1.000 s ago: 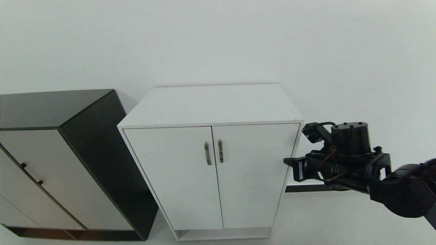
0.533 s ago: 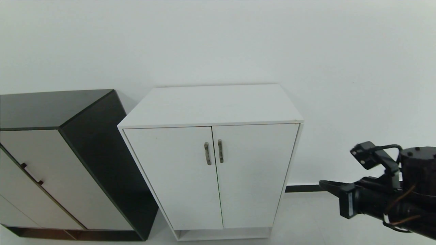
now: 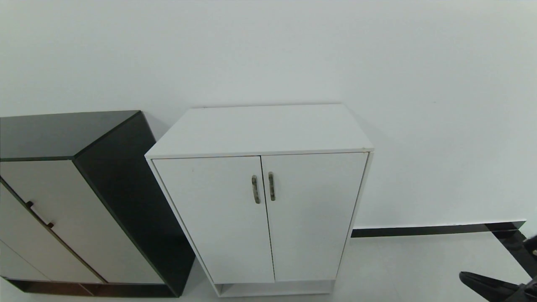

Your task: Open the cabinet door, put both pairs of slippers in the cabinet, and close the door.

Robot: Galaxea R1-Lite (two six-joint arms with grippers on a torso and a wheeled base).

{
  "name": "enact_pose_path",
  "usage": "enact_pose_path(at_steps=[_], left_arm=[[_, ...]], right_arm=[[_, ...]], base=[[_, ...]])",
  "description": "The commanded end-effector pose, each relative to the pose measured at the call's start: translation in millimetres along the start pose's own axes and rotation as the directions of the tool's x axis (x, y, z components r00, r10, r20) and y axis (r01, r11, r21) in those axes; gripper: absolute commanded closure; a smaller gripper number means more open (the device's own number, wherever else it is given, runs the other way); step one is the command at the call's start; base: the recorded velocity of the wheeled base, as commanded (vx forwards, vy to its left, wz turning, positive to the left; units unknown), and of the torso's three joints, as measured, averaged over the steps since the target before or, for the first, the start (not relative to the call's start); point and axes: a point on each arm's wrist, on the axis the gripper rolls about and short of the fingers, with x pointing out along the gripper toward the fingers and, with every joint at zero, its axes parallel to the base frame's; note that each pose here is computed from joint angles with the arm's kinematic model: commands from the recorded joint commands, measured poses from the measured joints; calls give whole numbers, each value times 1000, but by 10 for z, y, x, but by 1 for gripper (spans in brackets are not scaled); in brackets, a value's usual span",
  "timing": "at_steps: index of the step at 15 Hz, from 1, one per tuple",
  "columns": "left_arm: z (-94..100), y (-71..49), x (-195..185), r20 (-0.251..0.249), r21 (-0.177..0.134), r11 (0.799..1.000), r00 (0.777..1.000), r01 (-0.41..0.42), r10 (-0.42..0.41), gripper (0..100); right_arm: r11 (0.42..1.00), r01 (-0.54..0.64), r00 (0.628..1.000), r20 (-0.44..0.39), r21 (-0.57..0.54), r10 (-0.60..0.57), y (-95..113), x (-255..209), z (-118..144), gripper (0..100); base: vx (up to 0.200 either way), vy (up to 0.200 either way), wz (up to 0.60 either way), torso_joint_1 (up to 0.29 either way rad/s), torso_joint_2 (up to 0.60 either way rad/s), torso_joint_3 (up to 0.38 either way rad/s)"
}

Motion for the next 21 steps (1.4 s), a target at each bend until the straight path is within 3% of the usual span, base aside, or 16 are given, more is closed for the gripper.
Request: enact_pose_path(at_steps=[1,3,12,21], left_arm=[[1,0,1,-1,0,1000,1000,-1,1,100],[-3,0,2,-2,0,1000,1000,-1,1,100],[1,0,1,-1,0,1000,1000,-1,1,100],[1,0,1,-1,0,1000,1000,-1,1,100]], right_arm=[[1000,11,1000,-7,-4,-11,-20,-259,-179,100],[1000,12,997,-82,-29,-14,-28,-391,-344,100],[998,-29,967,-254,-47,16,-37,-408,-713,100],[999,-31,965,-262,-22,24,-34,-409,-726,100]], base=[[0,0,0,0,0,0],[0,0,0,0,0,0],[0,0,0,0,0,0],[0,0,0,0,0,0]])
